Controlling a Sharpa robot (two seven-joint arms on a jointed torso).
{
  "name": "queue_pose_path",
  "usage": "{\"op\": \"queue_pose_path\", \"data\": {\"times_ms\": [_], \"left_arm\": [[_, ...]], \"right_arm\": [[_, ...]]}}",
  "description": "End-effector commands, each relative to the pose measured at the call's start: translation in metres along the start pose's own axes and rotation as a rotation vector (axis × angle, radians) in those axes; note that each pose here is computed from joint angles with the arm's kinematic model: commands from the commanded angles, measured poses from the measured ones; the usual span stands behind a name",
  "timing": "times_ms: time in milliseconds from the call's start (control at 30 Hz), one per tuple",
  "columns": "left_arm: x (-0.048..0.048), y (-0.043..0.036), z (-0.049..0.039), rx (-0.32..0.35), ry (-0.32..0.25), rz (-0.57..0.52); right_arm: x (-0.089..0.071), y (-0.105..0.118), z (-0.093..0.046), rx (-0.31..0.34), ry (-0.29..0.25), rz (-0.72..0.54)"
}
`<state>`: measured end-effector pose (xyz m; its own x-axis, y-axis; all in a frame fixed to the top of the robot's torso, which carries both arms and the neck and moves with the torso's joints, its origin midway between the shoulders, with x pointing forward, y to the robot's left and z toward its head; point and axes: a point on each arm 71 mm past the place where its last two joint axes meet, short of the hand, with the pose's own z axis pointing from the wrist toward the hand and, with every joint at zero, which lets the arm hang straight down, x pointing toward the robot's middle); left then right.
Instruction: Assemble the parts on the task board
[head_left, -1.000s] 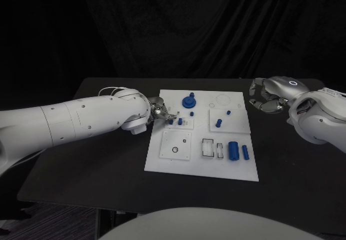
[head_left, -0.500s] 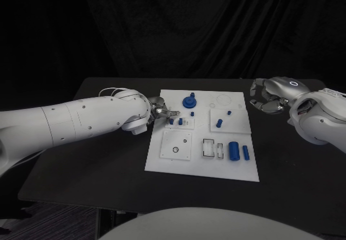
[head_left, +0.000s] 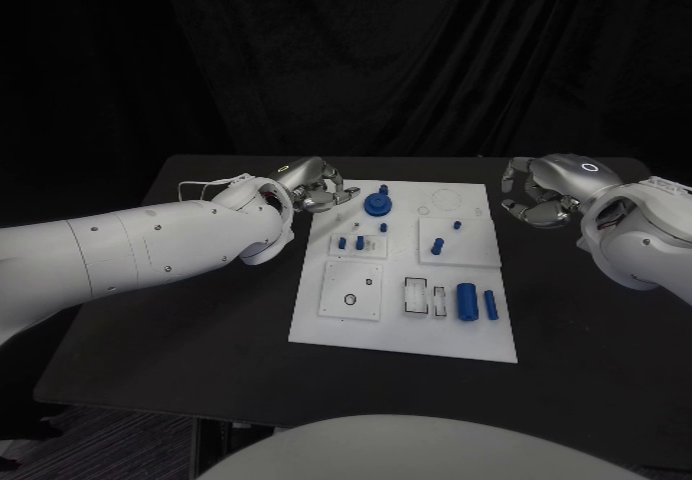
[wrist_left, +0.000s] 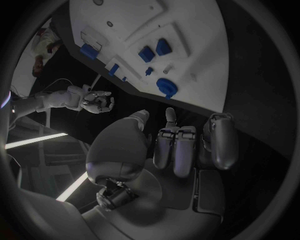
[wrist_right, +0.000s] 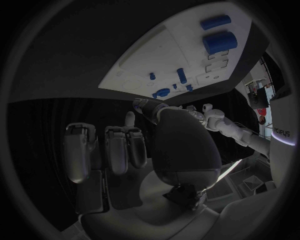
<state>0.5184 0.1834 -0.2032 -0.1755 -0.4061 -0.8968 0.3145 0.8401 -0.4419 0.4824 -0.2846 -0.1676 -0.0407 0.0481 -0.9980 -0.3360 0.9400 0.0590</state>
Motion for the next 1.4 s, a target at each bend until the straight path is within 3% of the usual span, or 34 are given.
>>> {"op": "queue_pose_path", "data": {"times_ms": [33,167,300,633,1033,1400], "left_arm": [[-0.0107,-0.021,-0.0017,0.248,-0.18,0.127],[-0.0026,-0.0305,0.0022,0.323,-0.113,0.167],[0.01,-0.0388,0.0085,0.378,0.003,0.251],[0.0314,-0.0498,0.0246,0.414,0.19,0.381],[0.0423,-0.0597,0.0325,0.448,0.268,0.445],[0.044,-0.0628,0.0345,0.463,0.274,0.45]], "right_arm": [[0.001,-0.001,-0.001,0.011,-0.002,0.007],[0.001,0.0,0.0,0.006,-0.004,0.014],[0.001,0.001,0.001,0.003,-0.004,0.016],[0.001,0.005,0.004,-0.006,-0.002,0.017],[-0.001,0.007,0.004,-0.014,-0.039,0.026],[-0.002,0.007,0.003,-0.014,-0.046,0.028]]}}
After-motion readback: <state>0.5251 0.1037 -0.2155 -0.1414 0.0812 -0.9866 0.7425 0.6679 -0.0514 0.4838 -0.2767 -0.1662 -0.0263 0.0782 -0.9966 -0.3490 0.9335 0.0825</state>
